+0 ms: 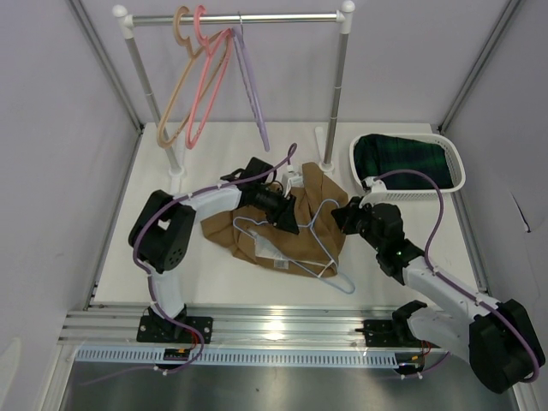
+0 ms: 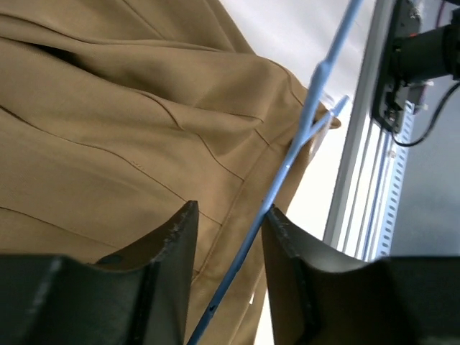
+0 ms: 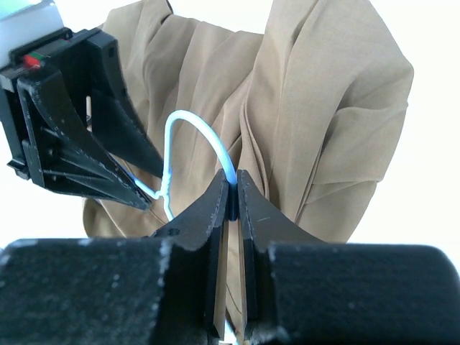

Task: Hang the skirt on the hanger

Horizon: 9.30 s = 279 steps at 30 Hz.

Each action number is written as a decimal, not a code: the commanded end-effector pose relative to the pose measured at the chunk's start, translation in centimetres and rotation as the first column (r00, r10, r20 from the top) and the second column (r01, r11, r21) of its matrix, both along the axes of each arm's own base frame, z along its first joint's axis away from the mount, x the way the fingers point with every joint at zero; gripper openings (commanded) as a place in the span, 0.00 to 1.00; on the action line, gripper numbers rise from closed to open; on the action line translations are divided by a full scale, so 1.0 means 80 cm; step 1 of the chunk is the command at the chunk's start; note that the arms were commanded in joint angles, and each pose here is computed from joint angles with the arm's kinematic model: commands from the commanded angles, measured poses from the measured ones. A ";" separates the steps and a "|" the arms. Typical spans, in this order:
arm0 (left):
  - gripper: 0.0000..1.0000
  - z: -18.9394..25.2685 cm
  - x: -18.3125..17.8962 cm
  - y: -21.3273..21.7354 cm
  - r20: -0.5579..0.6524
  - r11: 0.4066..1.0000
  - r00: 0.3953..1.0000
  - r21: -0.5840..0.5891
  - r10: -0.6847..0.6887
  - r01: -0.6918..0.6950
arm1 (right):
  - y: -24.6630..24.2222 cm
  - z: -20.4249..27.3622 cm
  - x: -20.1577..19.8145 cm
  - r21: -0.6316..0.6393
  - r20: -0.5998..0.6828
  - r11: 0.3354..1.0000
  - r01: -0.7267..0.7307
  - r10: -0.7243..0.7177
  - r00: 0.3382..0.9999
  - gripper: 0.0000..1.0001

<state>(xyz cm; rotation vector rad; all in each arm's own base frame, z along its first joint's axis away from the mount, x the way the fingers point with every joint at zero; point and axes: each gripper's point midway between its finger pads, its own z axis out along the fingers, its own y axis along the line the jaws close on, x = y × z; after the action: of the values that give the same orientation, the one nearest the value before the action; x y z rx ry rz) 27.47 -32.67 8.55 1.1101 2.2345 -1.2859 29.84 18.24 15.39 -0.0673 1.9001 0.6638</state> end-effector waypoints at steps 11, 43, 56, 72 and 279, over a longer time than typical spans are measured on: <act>0.00 0.017 0.018 0.012 0.063 0.999 0.998 -0.050 0.017 -0.014 | 0.003 0.019 0.009 0.006 0.002 1.000 0.003 -0.003 1.000 0.53; 0.00 0.040 0.014 -0.014 0.185 0.991 0.982 -0.132 0.024 0.001 | 0.110 -0.018 0.028 0.285 -0.119 0.901 -0.328 0.373 0.920 0.68; 0.00 0.066 0.023 -0.024 0.270 0.983 0.960 -0.182 0.070 -0.020 | 0.114 -0.025 0.015 0.325 -0.115 0.874 -0.361 0.416 0.902 0.63; 0.01 0.071 0.036 -0.024 0.285 0.976 0.942 -0.180 0.174 -0.126 | 0.105 -0.040 0.001 0.306 -0.139 0.885 -0.351 0.407 0.903 0.00; 0.00 0.021 0.015 0.140 -0.006 0.664 0.664 0.018 0.748 -0.747 | 0.077 -0.008 -0.022 0.202 -0.106 0.942 -0.268 0.293 0.950 0.00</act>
<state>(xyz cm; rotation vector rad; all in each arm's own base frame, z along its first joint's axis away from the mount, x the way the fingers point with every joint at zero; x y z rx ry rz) 28.12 -19.71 7.38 -0.0413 2.3775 -0.8482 26.98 23.41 11.94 -0.2013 2.0596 1.0129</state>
